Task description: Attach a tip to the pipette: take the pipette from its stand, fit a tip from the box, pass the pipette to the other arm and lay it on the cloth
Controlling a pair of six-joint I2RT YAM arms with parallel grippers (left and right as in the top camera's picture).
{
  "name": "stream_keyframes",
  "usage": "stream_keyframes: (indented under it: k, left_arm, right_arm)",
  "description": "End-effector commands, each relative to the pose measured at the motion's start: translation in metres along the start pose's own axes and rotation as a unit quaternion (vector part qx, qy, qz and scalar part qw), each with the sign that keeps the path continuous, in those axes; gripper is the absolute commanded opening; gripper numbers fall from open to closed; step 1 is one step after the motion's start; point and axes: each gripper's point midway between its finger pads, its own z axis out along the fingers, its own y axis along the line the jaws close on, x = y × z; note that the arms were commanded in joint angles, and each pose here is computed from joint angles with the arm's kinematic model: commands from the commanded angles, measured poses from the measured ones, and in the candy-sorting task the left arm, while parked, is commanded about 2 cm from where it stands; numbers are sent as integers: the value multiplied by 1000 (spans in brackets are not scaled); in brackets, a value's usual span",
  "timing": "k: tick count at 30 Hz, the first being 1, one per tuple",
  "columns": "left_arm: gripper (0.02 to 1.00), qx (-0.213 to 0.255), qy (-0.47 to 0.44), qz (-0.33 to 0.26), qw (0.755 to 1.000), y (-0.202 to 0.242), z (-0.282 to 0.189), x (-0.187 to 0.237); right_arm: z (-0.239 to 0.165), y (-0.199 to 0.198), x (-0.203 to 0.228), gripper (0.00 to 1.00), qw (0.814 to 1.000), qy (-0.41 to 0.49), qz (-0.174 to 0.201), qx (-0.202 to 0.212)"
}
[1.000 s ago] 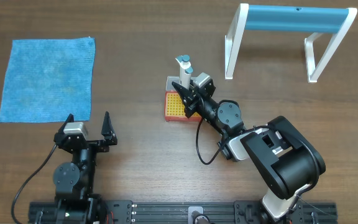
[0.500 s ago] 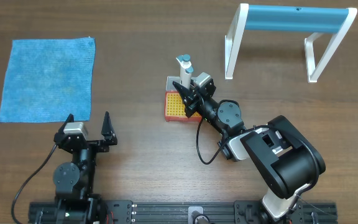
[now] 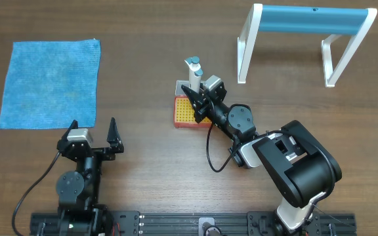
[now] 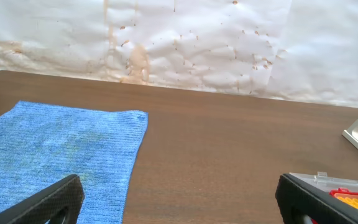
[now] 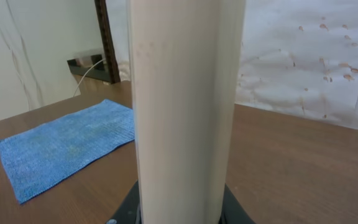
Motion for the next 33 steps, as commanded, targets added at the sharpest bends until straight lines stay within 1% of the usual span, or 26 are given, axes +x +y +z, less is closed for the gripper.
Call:
stream_keyframes:
  k: [1,11,15,21,24,29,33]
  left_arm:
    - [998,-6,1,1,1000,3,0,1]
    - [998,-6,1,1,1000,3,0,1]
    - [996,-6,1,1,1000,3,0,1]
    - [996,-6,1,1,1000,3,0,1]
    - [996,-6,1,1,1000,3,0,1]
    - [998,-6,1,1,1000,3,0,1]
    - [998,-6,1,1,1000,3,0,1]
  right_arm:
    - [-9,3,27,80,999,41,15,-5]
    - [-16,2,52,82,996,89,29,1]
    - [-22,5,69,80,992,121,37,2]
    - [-22,5,70,80,992,122,37,3]
    - [-20,5,58,80,995,99,31,-1]
    - [-11,9,17,80,1000,20,9,-12]
    - [-5,10,-4,80,1000,-6,2,-15]
